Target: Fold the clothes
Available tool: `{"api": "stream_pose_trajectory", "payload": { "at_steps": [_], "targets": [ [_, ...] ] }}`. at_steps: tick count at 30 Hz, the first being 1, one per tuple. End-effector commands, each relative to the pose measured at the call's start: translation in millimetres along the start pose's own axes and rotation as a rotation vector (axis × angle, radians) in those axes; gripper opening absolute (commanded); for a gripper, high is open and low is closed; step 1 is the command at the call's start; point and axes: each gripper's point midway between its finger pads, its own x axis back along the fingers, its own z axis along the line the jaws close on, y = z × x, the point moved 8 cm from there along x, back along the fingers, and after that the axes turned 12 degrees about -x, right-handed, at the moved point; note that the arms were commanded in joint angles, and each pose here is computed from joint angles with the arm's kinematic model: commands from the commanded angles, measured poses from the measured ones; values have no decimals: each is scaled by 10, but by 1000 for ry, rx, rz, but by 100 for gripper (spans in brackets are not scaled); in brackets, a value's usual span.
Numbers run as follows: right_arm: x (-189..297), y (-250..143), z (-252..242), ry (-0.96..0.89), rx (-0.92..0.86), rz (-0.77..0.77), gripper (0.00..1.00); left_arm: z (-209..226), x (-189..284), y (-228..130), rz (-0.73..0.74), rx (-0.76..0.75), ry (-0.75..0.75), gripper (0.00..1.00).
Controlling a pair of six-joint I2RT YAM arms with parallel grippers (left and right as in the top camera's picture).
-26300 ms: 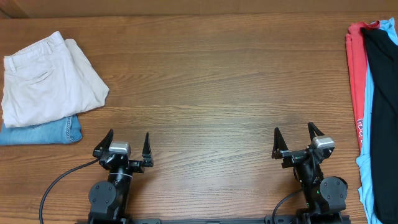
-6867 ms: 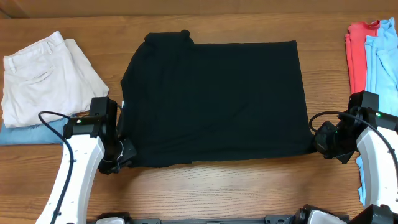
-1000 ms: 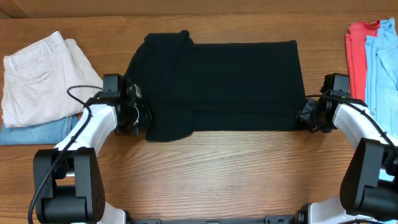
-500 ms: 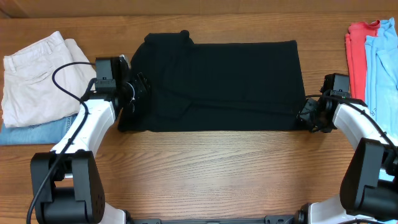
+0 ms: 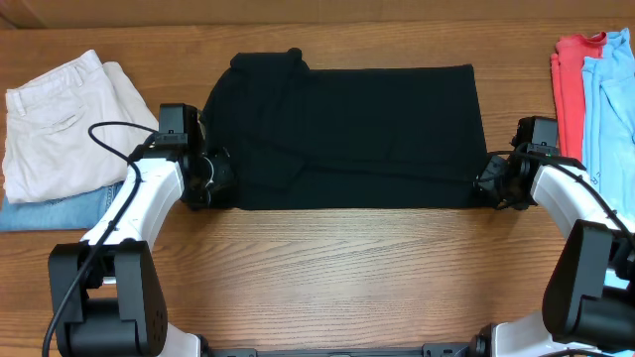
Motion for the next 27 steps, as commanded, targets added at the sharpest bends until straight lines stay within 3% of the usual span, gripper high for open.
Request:
{"api": "stream_pose_trajectory", "payload": {
  "at_steps": [1,5,15,27],
  "targets": [
    [-7,22,34,23,1,-6,53,17,53,5,-25,-5,45,56],
    [-7,49,50,32,1,-22,34,28,28,-11,-28,-6,47,56],
    [-4,87,76,48,2,-45,47,84,-96,-110,-33,-5,55,56],
    [6,99,184,149,38,-34,37,86,-104,-112,-36,-6,54,56]
  ]
}}
